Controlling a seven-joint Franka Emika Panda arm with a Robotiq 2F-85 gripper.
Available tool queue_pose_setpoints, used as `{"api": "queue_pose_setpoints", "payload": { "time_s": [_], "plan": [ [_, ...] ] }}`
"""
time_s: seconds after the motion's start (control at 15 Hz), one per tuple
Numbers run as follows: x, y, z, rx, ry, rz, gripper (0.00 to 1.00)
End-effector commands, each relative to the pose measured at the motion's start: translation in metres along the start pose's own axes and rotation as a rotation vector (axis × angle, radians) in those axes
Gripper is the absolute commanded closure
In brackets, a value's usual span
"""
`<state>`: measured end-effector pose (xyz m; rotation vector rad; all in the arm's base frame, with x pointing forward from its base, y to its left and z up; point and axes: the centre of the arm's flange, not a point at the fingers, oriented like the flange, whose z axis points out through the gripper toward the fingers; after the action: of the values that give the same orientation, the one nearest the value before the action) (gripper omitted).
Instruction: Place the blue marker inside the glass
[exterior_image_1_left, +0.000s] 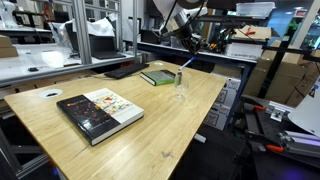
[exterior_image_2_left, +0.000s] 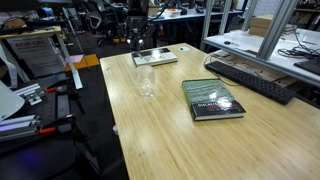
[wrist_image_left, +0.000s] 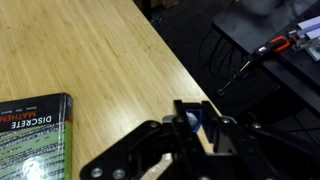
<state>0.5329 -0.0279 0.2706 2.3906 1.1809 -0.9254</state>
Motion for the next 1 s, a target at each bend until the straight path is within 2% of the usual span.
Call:
{"api": "queue_pose_setpoints", "payload": {
  "time_s": [0.0,0.33,0.93],
  "plan": [
    [-0.027,-0.012,0.019,0.022,-0.017,0.05,0.95],
    [-0.042,-0.012,0.038,0.055,-0.034,0.078,0.95],
    [-0.015,-0.002,0.041,0.027,-0.044,0.078,0.95]
  ]
}}
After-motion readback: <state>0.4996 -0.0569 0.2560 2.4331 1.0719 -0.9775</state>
